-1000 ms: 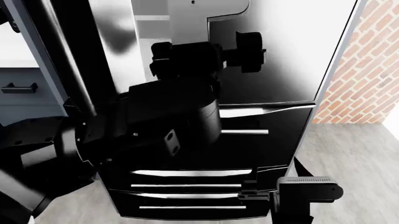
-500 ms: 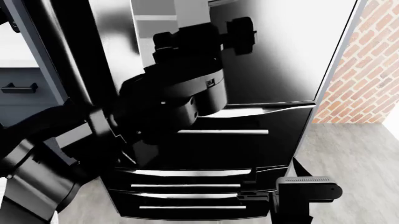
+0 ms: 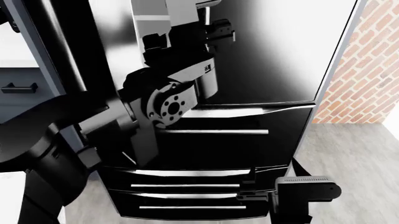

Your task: Open the fridge doors

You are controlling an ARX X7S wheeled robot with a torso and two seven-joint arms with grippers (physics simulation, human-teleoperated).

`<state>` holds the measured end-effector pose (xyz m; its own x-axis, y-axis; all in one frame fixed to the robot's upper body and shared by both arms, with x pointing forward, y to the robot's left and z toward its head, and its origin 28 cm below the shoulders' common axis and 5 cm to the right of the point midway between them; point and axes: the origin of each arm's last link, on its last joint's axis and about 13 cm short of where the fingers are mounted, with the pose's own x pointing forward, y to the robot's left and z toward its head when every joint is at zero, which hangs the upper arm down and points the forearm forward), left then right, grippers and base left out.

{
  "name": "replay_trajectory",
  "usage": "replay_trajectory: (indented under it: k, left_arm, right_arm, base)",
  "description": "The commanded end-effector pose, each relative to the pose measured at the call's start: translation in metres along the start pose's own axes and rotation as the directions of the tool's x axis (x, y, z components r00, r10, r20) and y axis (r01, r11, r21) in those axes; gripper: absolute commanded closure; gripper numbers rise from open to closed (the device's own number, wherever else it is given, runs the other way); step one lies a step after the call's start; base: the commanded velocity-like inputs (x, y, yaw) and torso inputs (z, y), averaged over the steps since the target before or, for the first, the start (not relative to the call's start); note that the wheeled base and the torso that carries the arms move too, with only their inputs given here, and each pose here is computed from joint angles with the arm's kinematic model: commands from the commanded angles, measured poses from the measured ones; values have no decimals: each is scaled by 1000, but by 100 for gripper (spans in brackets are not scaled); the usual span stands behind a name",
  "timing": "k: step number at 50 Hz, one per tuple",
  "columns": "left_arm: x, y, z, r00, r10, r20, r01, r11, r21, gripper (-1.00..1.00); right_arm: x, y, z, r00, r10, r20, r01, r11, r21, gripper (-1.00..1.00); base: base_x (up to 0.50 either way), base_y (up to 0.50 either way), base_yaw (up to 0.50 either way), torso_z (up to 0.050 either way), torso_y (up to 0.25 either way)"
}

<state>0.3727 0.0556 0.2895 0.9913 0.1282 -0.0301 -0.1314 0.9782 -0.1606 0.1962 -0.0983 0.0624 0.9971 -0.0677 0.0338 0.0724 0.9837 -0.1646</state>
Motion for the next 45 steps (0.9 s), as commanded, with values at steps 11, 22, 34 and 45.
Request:
replay_trajectory:
  k: [11,22,34,45]
  left_arm:
    - [18,7,1,998,63,26,-62,997,-36,-100]
    - [19,9,-14,994,110,-17,-111,993,-30,-100]
    - [17,20,-20,944,320,-85,-326,944,-59,-100]
    - [3,48,-25,876,478,-60,-482,869,-113,-100]
  right_arm:
    - [2,0,1,1000,1,11,-1,1000,-1,-100]
    - [2,0,1,1000,1,14,-1,1000,-3,-100]
    - [1,0,3,1000,-1,18,1,1000,-2,-100]
    - [0,-2,6,1000,-7,26,7,1000,2,-100]
  base:
    - [0,0,0,0,0]
    - [0,0,0,0,0]
    - [0,0,0,0,0]
    - [0,0,0,0,0]
